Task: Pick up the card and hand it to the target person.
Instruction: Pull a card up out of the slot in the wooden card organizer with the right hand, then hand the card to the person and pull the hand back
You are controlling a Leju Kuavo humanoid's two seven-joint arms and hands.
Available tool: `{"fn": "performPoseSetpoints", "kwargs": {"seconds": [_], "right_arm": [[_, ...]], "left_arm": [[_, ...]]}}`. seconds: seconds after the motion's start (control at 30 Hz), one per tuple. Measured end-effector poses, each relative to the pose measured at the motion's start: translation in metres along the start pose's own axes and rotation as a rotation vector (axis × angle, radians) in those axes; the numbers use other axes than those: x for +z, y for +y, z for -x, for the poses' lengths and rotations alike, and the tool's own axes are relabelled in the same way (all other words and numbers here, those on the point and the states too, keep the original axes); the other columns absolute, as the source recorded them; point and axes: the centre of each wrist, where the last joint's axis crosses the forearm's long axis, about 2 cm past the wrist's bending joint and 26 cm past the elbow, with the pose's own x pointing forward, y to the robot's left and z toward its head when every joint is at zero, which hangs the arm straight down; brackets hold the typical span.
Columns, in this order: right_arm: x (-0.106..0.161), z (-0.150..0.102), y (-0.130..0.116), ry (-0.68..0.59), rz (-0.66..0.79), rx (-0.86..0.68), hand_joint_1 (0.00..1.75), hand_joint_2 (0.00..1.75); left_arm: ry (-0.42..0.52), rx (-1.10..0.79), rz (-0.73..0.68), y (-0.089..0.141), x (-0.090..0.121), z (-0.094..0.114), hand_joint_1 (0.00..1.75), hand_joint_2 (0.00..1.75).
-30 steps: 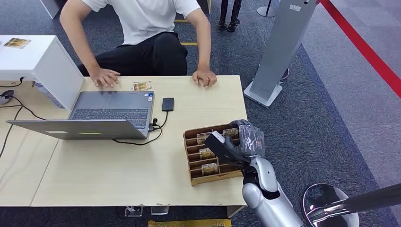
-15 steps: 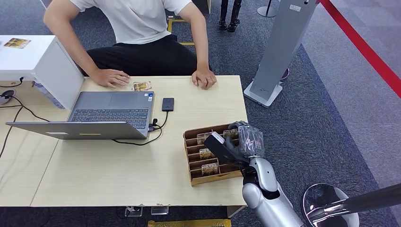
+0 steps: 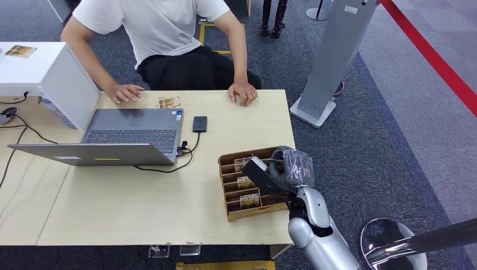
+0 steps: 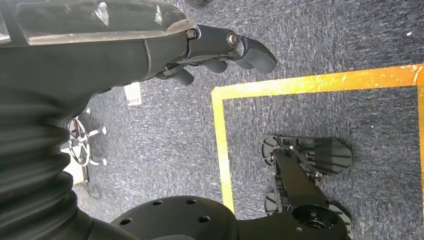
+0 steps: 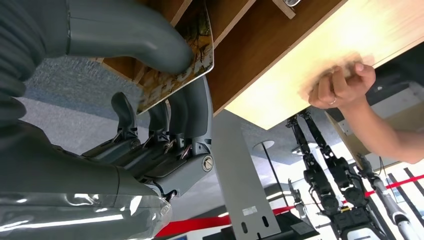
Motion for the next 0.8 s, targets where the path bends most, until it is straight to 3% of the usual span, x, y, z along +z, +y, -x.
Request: {"fn": "performPoseSetpoints", "kwargs": {"seconds": [0.3, 0.6, 0.8], "right_arm": [[0.002, 0.001, -0.003, -0.058, 0.047, -0.036, 1.48, 1.75], [0.009, -0.004, -0.016, -0.257, 0.25, -0.147, 1.48, 1.75], [0.001, -0.01, -0.019, -0.301, 0.23, -0.184, 1.48, 1.75]], "left_arm": [[-0.003, 0.002, -0.013, 0.002, 0.0, 0.002, 0.0, 1.75], [-0.001, 0.019, -0.011, -0.001, 0.0, 0.005, 0.0, 1.75], [-0.003, 0.021, -0.011, -0.001, 0.001, 0.006, 0.0, 1.75]]}}
